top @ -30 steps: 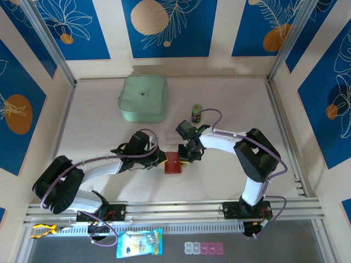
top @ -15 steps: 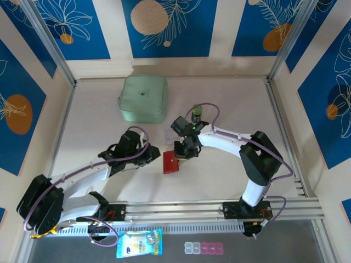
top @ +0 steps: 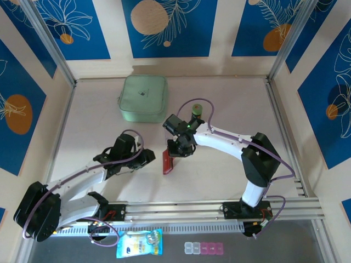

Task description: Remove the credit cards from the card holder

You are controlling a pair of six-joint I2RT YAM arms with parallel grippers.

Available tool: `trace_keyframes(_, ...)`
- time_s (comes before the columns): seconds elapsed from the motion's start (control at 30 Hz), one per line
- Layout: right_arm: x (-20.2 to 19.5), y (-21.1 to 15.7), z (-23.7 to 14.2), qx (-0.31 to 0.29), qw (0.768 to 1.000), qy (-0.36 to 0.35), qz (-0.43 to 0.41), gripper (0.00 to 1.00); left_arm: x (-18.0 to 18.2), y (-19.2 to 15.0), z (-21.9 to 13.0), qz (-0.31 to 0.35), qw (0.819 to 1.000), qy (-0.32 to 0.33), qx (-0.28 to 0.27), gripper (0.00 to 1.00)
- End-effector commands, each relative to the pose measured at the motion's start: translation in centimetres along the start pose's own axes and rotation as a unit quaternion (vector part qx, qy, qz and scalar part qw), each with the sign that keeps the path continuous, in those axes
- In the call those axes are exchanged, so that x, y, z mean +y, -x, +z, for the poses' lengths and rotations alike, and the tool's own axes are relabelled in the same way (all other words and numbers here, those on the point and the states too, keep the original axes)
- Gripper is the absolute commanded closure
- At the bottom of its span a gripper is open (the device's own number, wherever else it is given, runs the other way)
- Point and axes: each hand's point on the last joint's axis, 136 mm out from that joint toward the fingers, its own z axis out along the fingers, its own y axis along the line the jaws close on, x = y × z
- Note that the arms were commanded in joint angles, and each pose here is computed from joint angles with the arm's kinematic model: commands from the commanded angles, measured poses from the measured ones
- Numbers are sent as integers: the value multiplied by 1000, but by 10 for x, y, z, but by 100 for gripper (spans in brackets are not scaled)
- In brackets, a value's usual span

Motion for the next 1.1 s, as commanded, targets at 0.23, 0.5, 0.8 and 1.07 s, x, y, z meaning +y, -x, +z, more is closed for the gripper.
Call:
trace_keyframes(0.23, 15, 0, -4, 5, 1000, -20, -22, 97, 6, -3, -5, 9, 1000, -2, 6, 71)
trace_keyframes(0.5, 16, 1, -7, 2, 1000, -22, -22, 97, 9, -5, -6, 12, 1000, 1, 8, 70)
trace_keyframes(0.8, 18, 3, -14, -3, 999, -24, -33, 97, 10, -4, -3, 6, 1000, 1, 8, 70)
trace_keyframes(1.07, 17, 2, -14, -5, 999, -23, -32, 97, 10, -7, 5, 6, 1000, -1, 25, 71)
